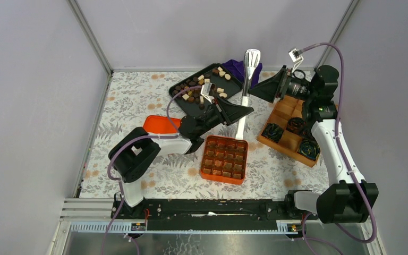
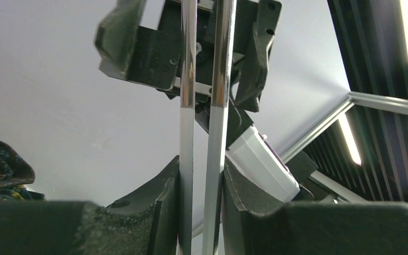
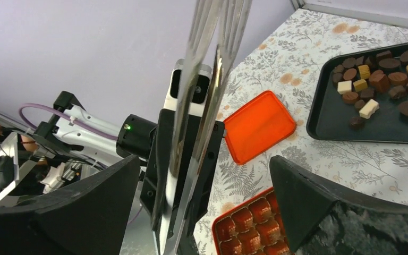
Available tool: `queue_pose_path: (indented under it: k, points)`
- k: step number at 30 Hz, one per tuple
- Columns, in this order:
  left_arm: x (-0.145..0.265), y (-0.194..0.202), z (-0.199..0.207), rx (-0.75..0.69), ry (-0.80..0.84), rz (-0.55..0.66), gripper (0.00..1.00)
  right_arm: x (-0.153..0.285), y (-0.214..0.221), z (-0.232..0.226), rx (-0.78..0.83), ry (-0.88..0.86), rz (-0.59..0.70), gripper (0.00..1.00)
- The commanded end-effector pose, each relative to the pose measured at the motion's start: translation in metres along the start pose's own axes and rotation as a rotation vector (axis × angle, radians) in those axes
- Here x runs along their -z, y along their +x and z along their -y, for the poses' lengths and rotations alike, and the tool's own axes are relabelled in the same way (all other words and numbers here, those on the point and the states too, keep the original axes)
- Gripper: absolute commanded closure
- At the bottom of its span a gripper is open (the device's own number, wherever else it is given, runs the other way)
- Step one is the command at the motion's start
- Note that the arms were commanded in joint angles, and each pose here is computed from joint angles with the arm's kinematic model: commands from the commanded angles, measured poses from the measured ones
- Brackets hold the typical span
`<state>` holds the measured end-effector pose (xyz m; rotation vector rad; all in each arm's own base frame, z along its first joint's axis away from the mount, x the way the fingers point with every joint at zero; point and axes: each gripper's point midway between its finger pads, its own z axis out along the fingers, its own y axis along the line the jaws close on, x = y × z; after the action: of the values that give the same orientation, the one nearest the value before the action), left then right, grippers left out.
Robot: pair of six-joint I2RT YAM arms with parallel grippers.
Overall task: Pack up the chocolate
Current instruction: Pick up the clamp at the center of the board.
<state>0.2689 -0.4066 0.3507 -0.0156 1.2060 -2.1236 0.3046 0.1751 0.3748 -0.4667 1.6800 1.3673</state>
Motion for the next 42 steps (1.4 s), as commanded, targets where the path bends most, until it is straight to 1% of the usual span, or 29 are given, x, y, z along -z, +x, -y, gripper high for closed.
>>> queue_pose_path:
  k: [1,4,6,8,12,17,19,20,22,23,25,28,35,38,40,42]
  points:
    - [-0.012,0.007,0.044,-0.071,0.179,-0.077,0.66,-0.007,-0.015,-0.027,0.022,-0.095,0.038,0.02]
    - [-0.016,0.013,0.047,-0.064,0.198,-0.102,0.66,-0.01,-0.017,-0.032,0.009,-0.124,0.049,0.06]
    - [-0.017,0.015,0.049,-0.057,0.206,-0.114,0.66,-0.01,-0.017,-0.033,0.002,-0.13,0.052,0.13]
    - [-0.018,0.017,0.05,-0.052,0.212,-0.122,0.66,-0.01,-0.018,-0.037,-0.002,-0.144,0.058,0.21]
    - [-0.02,0.022,0.051,-0.025,0.222,-0.15,0.65,-0.009,-0.019,-0.048,-0.012,-0.191,0.073,0.33]
    - [-0.025,0.027,0.053,-0.005,0.242,-0.182,0.63,-0.009,-0.021,-0.054,-0.022,-0.213,0.081,0.6]
    - [-0.025,0.026,0.054,-0.011,0.244,-0.176,0.59,-0.009,-0.022,-0.056,-0.021,-0.216,0.083,0.68]
    - [-0.024,0.024,0.054,-0.021,0.242,-0.165,0.54,-0.009,-0.023,-0.056,-0.024,-0.216,0.085,0.72]
    - [-0.022,0.021,0.054,-0.053,0.23,-0.133,0.4,-0.009,-0.026,-0.057,-0.032,-0.215,0.097,0.76]
    - [-0.019,0.019,0.051,-0.067,0.214,-0.114,0.32,-0.009,-0.027,-0.058,-0.033,-0.215,0.102,0.78]
    - [-0.016,0.015,0.052,-0.094,0.201,-0.084,0.25,-0.008,-0.029,-0.058,-0.036,-0.21,0.111,0.8]
    - [-0.016,0.013,0.05,-0.109,0.18,-0.067,0.24,-0.01,-0.031,-0.054,-0.055,-0.188,0.119,0.82]
    - [-0.026,0.014,0.04,-0.18,0.092,-0.078,0.28,-0.013,-0.027,-0.04,-0.076,-0.132,0.106,0.82]
    - [-0.03,0.014,0.035,-0.206,0.06,-0.082,0.34,-0.012,-0.026,-0.041,-0.075,-0.132,0.106,0.81]
    - [-0.031,0.013,0.035,-0.203,0.062,-0.075,0.37,-0.012,-0.027,-0.041,-0.075,-0.132,0.107,0.82]
    - [-0.031,0.012,0.034,-0.195,0.062,-0.066,0.42,-0.012,-0.027,-0.041,-0.077,-0.132,0.107,0.81]
